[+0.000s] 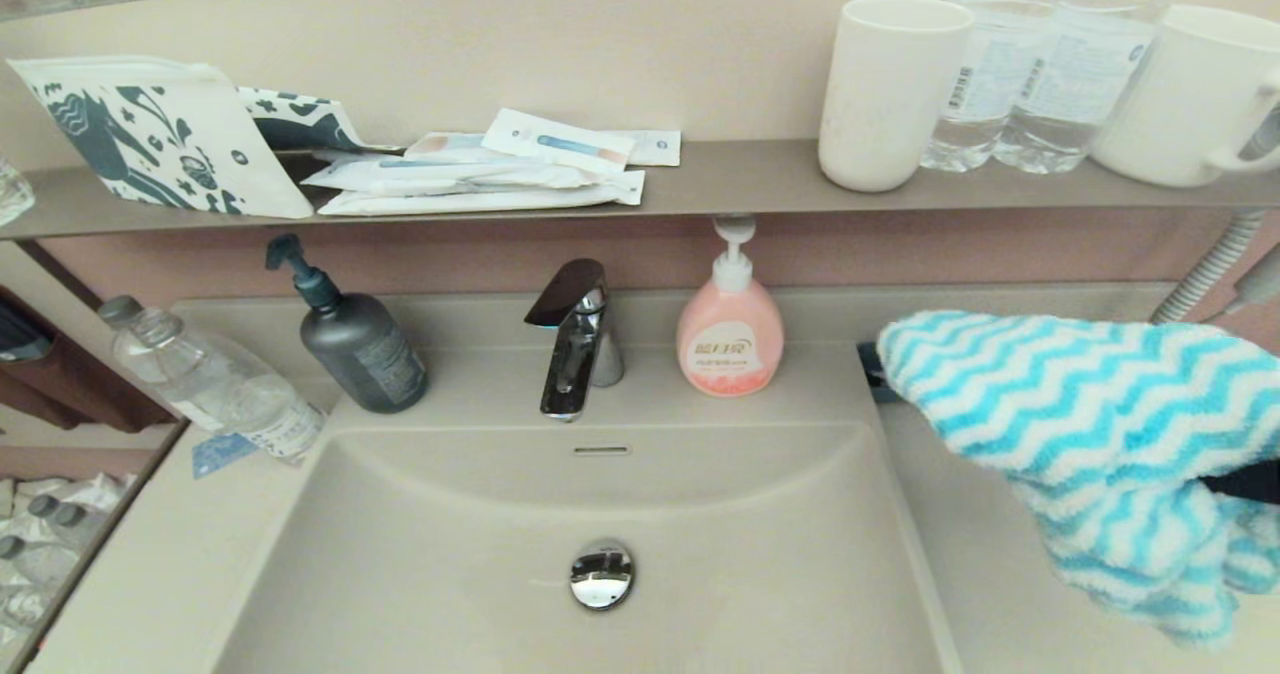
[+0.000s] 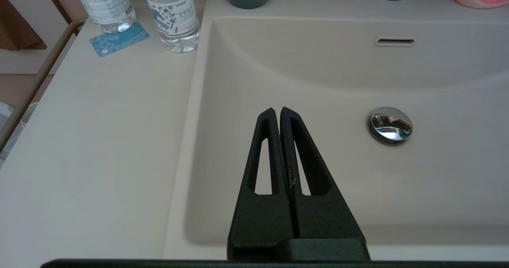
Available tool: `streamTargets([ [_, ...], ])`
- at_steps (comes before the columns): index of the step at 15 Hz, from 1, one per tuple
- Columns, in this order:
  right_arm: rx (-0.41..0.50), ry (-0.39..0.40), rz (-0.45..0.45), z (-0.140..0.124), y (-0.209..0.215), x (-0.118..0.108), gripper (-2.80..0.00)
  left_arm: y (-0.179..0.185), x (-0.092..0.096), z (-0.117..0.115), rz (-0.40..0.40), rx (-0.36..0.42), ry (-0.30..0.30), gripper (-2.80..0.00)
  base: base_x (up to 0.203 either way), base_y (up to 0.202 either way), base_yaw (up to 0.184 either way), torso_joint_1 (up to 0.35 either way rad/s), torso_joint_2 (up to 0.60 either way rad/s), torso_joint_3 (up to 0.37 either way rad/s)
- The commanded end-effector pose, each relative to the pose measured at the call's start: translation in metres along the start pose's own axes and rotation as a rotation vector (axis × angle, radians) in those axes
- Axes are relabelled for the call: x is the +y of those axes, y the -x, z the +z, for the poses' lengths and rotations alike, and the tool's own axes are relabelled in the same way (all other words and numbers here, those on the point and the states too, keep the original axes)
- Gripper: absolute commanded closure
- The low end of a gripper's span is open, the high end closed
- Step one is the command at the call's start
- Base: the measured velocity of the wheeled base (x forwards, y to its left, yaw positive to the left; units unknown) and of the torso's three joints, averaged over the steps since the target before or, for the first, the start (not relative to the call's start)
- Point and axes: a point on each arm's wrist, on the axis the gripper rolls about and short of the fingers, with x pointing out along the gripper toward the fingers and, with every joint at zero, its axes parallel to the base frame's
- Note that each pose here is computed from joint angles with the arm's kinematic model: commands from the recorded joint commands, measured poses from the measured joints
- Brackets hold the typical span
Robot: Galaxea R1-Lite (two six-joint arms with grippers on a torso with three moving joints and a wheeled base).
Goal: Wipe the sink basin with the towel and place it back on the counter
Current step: Wipe the sink
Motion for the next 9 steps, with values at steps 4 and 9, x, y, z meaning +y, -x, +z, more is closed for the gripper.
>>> streamTargets([
  [4, 0.034, -0.06, 0.275, 0.037, -0.034, 0.067, 0.0, 0.0, 0.0, 0.0, 0.001, 0.002, 0.001, 0.0, 0.0, 0.0, 0.0, 0.0, 0.0, 0.0],
  [9, 0.108, -0.04, 0.255, 0.043, -0.093, 0.119, 0.0, 0.0, 0.0, 0.0, 0.001, 0.002, 0.001, 0.0, 0.0, 0.0, 0.0, 0.0, 0.0, 0.0],
])
